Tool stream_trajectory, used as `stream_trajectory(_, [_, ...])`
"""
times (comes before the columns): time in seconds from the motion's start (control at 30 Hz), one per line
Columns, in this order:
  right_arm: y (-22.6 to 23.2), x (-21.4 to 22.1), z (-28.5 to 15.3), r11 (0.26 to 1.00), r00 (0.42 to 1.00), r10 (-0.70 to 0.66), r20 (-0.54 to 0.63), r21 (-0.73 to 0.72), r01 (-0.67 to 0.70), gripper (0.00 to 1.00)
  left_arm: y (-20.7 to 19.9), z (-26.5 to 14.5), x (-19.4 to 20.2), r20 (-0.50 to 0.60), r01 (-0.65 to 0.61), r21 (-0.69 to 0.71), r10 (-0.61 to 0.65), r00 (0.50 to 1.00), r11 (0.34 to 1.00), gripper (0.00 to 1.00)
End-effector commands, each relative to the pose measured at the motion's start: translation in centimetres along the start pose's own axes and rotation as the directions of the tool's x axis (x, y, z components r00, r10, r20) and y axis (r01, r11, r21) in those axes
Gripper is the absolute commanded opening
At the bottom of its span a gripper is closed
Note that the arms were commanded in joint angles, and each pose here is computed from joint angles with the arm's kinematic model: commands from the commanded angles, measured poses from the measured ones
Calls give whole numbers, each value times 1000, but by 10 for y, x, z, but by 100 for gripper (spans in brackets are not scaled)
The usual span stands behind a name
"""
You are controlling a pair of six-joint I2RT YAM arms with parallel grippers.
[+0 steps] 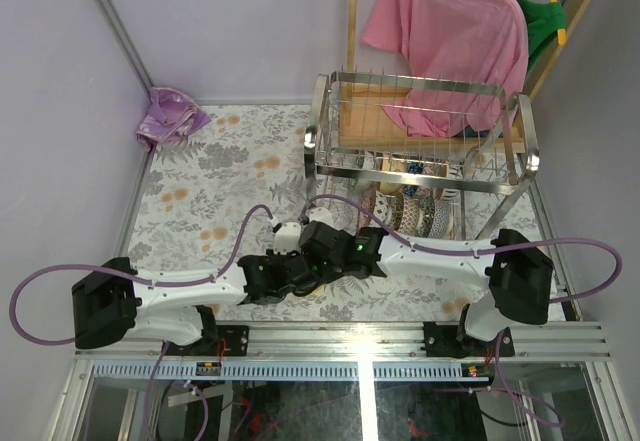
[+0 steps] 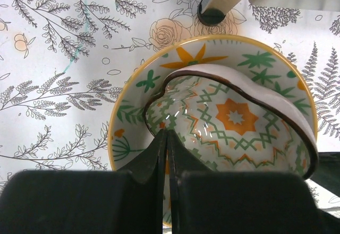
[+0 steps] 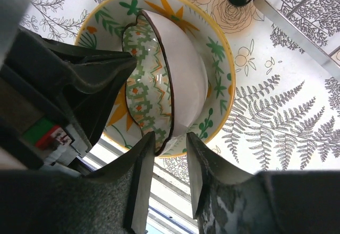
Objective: Load the bowls into the dish rack
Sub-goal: Pick up the bowl from the center of the board.
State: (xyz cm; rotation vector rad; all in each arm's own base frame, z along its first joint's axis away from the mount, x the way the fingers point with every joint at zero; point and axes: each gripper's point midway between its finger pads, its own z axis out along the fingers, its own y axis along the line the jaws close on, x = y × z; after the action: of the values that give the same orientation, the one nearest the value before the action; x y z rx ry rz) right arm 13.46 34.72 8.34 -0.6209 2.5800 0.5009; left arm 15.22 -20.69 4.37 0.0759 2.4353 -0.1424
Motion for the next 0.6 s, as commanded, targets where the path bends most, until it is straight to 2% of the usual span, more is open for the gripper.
stream_trajectory(0.0, [8,-11,3,998,998,-53,32,20,52,34,-23,-5,-16,71,4,84,-10,997,996,0])
stream_trajectory(0.07, [4,-12,3,997,998,-65,27,50,63,33,-23,-8,-18,79,8,92,-15,997,996,0])
stream_trajectory(0.13, [3,-13,4,995,997,-74,25,71,72,42,-24,-11,-21,91,16,106,-25,996,994,0])
stream_trajectory(0.2, [3,-14,4,993,996,-85,25,85,83,45,-24,-13,-23,100,21,115,-32,995,993,0])
stream_trajectory(0.3, [-2,-13,9,984,994,-108,17,142,105,39,-25,-16,-26,108,23,129,-38,993,991,0])
stream_trajectory(0.57, [-13,-10,18,950,988,-155,5,275,148,37,-27,-18,-27,118,20,144,-37,992,989,0])
